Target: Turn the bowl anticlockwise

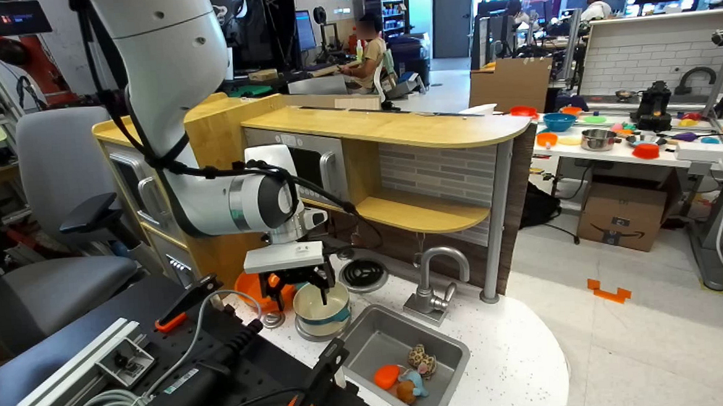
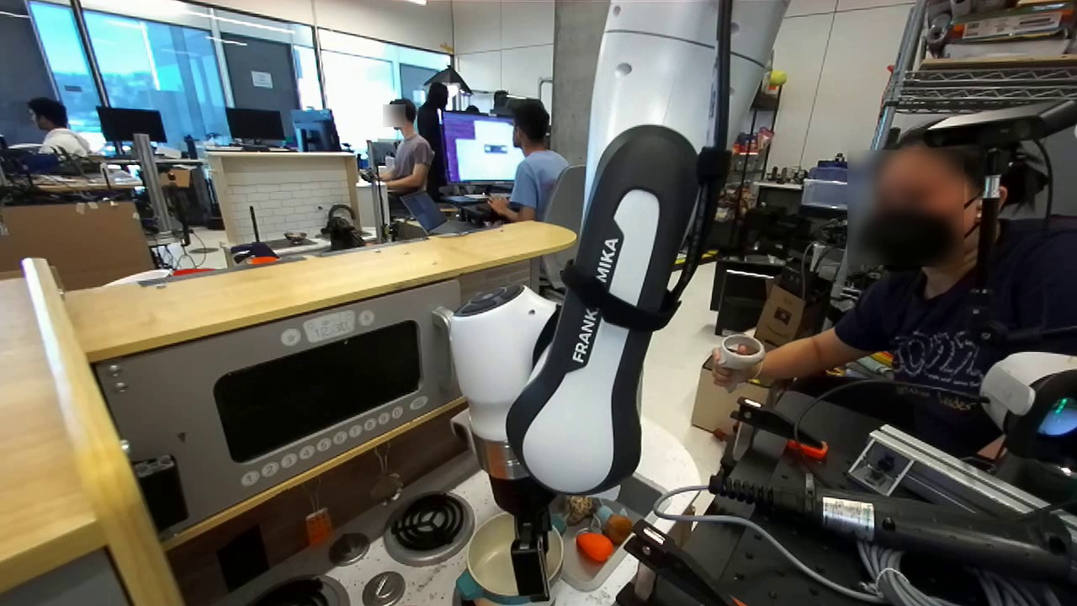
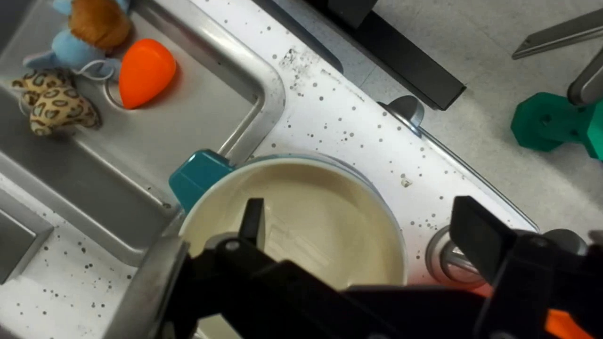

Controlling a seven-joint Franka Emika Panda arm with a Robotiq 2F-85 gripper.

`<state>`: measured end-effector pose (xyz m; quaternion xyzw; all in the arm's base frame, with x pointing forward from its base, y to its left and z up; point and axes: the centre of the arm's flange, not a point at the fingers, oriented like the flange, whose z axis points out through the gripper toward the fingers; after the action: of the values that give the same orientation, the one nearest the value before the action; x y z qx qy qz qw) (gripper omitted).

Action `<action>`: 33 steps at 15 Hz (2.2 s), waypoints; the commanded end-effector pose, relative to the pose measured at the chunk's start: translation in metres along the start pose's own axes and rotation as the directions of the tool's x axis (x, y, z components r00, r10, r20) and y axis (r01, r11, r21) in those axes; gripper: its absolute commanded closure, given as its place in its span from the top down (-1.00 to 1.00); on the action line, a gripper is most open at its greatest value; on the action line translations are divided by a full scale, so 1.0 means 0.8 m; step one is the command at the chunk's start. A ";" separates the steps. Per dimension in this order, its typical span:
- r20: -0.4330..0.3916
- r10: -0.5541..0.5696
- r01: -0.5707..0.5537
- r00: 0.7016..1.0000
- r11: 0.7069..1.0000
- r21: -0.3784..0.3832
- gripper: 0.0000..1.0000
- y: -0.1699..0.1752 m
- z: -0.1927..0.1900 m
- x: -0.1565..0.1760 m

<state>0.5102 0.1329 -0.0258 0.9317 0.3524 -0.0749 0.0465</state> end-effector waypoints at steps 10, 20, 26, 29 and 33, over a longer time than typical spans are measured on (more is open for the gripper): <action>0.089 -0.341 0.341 0.936 0.940 0.013 0.11 -0.021 0.060 0.025; 0.075 -0.504 0.508 0.860 0.860 -0.047 -1.00 -0.014 0.032 0.019; 0.118 -0.690 0.697 0.714 0.716 -0.034 -0.97 -0.022 0.042 -0.035; 0.159 -0.794 0.809 0.587 0.585 -0.062 -0.97 -0.020 0.052 -0.070; 0.252 -0.876 0.911 0.411 0.404 -0.083 -0.97 -0.010 0.050 -0.083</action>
<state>0.4619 0.1015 -0.0643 0.6332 0.7560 -0.1302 0.1030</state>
